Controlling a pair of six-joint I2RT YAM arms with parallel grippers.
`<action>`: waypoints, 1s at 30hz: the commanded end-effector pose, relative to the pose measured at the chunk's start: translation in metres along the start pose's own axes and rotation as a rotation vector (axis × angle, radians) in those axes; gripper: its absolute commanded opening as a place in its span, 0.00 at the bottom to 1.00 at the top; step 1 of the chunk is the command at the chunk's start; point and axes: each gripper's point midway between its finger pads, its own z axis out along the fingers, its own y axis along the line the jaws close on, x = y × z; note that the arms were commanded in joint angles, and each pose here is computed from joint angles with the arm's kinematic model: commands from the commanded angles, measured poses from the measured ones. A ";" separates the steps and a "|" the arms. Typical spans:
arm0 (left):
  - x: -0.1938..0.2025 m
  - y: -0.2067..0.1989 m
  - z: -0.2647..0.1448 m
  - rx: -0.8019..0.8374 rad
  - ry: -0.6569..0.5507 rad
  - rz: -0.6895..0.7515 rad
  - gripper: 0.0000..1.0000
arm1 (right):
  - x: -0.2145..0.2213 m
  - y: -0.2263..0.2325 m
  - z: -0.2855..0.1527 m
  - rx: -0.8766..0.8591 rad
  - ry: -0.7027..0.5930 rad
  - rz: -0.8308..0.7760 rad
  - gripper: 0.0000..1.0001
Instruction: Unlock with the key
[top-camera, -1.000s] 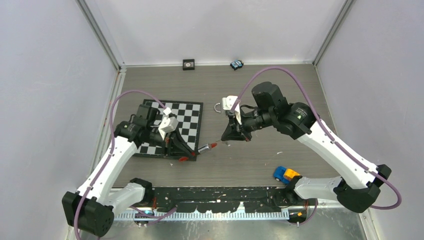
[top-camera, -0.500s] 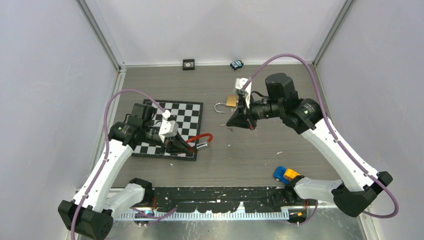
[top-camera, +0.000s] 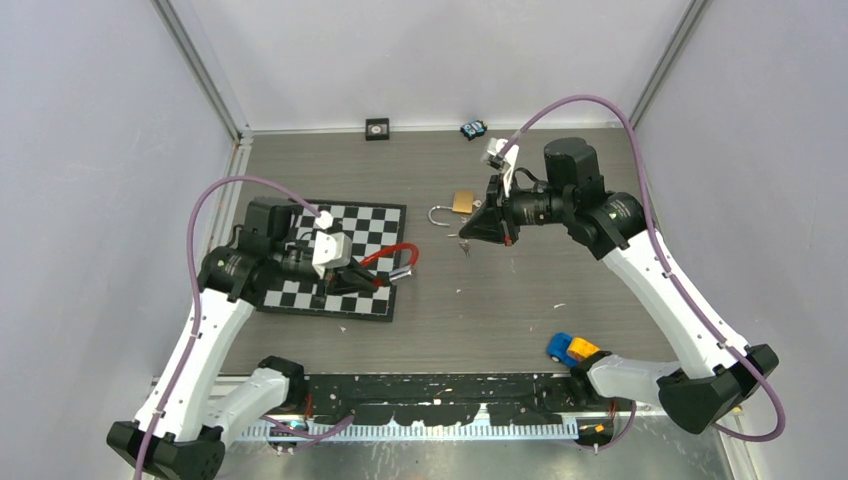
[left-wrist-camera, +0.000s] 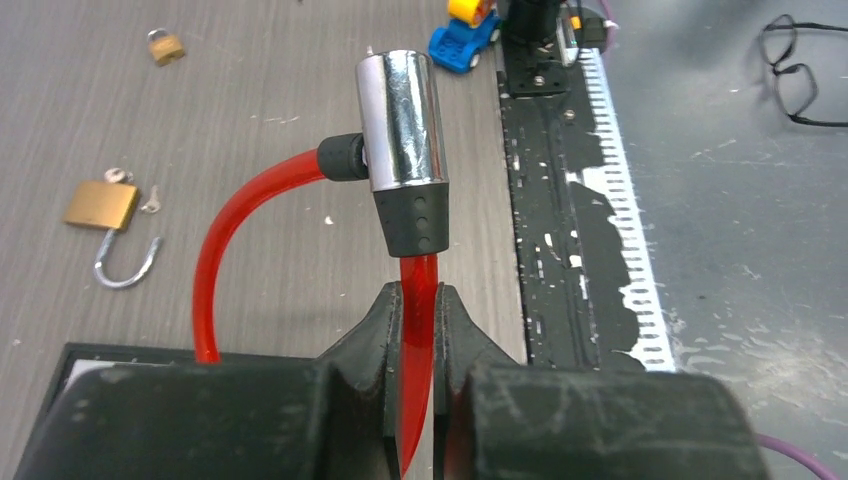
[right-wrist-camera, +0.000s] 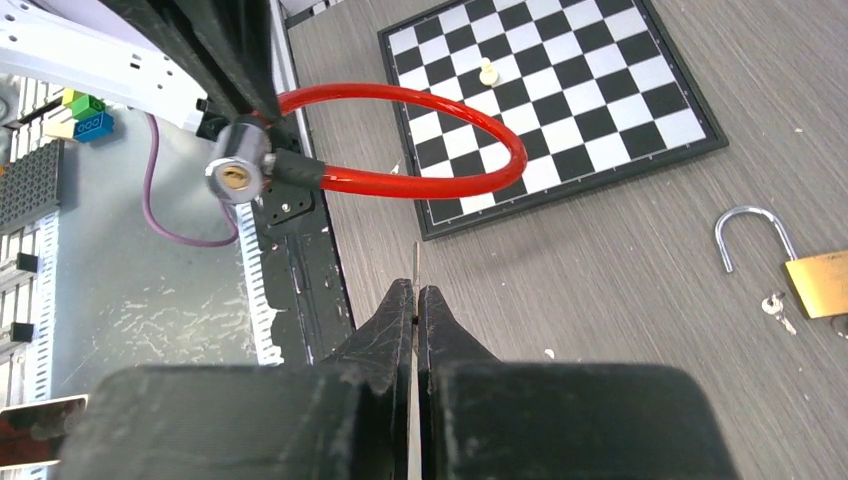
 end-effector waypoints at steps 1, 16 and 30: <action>-0.014 -0.026 -0.001 0.112 -0.089 0.076 0.00 | -0.013 0.006 -0.014 0.008 -0.053 -0.035 0.01; -0.016 -0.037 0.008 0.225 -0.239 0.241 0.00 | -0.028 0.042 -0.011 -0.201 -0.068 0.103 0.01; -0.004 -0.040 0.010 0.221 -0.222 0.372 0.00 | -0.021 0.053 0.004 -0.297 -0.054 0.219 0.01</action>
